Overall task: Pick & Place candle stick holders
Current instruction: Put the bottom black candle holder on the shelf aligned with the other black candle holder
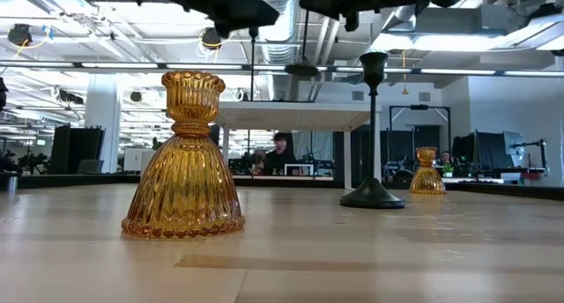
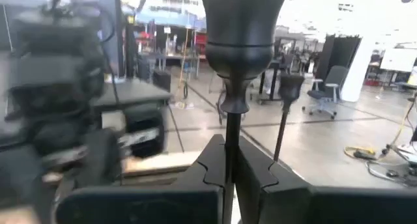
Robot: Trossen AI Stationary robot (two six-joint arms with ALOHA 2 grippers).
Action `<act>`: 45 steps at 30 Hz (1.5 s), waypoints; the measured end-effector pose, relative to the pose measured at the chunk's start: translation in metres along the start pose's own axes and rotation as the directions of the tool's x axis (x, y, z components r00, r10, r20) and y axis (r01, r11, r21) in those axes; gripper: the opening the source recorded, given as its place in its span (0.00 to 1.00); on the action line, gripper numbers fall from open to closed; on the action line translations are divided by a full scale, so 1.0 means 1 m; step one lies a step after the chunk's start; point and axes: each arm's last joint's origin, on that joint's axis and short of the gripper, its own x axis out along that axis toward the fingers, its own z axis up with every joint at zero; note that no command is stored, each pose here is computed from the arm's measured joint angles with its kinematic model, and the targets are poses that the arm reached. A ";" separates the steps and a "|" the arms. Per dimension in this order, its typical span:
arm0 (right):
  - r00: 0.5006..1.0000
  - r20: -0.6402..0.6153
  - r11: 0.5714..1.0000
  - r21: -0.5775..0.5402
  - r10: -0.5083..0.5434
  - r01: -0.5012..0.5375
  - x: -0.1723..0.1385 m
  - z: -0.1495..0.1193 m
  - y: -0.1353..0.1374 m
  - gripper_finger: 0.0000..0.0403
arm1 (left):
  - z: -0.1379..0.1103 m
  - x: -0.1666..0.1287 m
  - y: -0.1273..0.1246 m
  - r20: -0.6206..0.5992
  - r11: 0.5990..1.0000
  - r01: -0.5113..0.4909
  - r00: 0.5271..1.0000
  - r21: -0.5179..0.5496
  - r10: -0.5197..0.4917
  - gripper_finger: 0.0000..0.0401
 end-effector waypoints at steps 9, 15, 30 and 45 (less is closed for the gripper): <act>0.996 -0.087 0.999 0.042 -0.013 0.017 0.037 -0.028 -0.027 0.00 | 0.011 -0.034 -0.011 -0.035 0.996 0.085 0.996 0.005 -0.084 0.13; 0.995 -0.087 0.998 0.039 -0.037 0.041 0.060 -0.033 -0.038 0.00 | 0.011 -0.046 -0.010 -0.080 0.996 0.087 0.993 0.008 -0.086 0.02; 0.985 -0.112 0.988 0.065 -0.134 0.142 0.063 -0.042 -0.079 0.00 | 0.006 -0.048 -0.010 -0.145 0.999 0.038 0.989 0.018 -0.035 0.01; 0.982 -0.149 0.985 0.107 -0.116 0.132 0.071 -0.064 -0.090 0.00 | 0.005 -0.048 -0.010 -0.150 0.999 0.039 0.988 0.019 -0.035 0.01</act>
